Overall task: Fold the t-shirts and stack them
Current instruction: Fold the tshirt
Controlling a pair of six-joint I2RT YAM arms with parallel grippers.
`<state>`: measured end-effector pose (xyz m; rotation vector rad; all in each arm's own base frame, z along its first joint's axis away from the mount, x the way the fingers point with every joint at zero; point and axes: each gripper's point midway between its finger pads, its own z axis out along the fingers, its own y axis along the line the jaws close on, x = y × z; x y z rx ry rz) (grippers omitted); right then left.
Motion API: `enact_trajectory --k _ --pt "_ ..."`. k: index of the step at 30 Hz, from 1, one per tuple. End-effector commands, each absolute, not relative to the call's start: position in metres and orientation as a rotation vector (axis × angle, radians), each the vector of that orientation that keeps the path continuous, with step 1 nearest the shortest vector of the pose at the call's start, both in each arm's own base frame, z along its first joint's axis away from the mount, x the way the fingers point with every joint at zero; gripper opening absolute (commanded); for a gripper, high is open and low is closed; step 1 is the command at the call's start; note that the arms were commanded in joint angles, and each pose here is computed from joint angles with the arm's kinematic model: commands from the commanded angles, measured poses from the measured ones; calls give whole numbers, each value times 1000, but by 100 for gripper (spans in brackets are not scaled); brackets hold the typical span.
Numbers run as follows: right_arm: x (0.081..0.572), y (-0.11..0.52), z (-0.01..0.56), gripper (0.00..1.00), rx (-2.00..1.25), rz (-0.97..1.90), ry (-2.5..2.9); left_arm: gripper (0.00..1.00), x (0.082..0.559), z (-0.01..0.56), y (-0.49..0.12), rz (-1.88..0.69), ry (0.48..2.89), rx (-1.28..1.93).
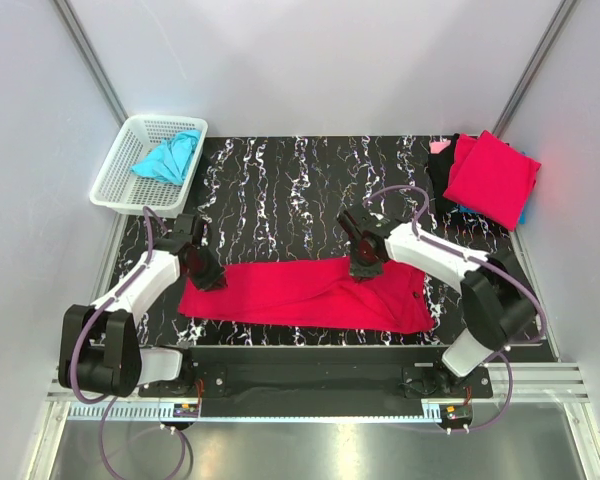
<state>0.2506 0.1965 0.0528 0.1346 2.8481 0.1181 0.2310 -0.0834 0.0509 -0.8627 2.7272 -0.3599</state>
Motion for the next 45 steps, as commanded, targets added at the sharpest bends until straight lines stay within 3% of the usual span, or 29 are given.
enact_trajectory --k 1,7,15,17,19,22,32,33,39,45 --pt "246 201 84 4 165 133 2780 17 234 58 -89 -414 2698 -814" --pt "216 209 85 4 164 180 2800 17 236 60 -89 -415 2692 -812" --pt "149 218 39 4 157 137 2919 17 243 64 -89 -416 2683 -807" --pt "138 221 35 11 136 118 2918 17 245 64 -89 -412 2681 -805" --pt "127 232 40 30 98 136 2895 17 245 64 -88 -406 2681 -809" --pt "128 245 57 47 83 182 2828 17 246 63 -88 -401 2685 -800" --pt "160 219 104 57 141 36 2616 17 249 69 -94 -442 2686 -735" --pt "162 217 103 62 144 22 2612 17 249 70 -94 -446 2686 -725" --pt "164 204 73 60 138 -166 2648 17 248 73 -99 -472 2688 -704" --pt "182 171 55 35 262 -200 2673 17 243 71 -99 -476 2696 -694"
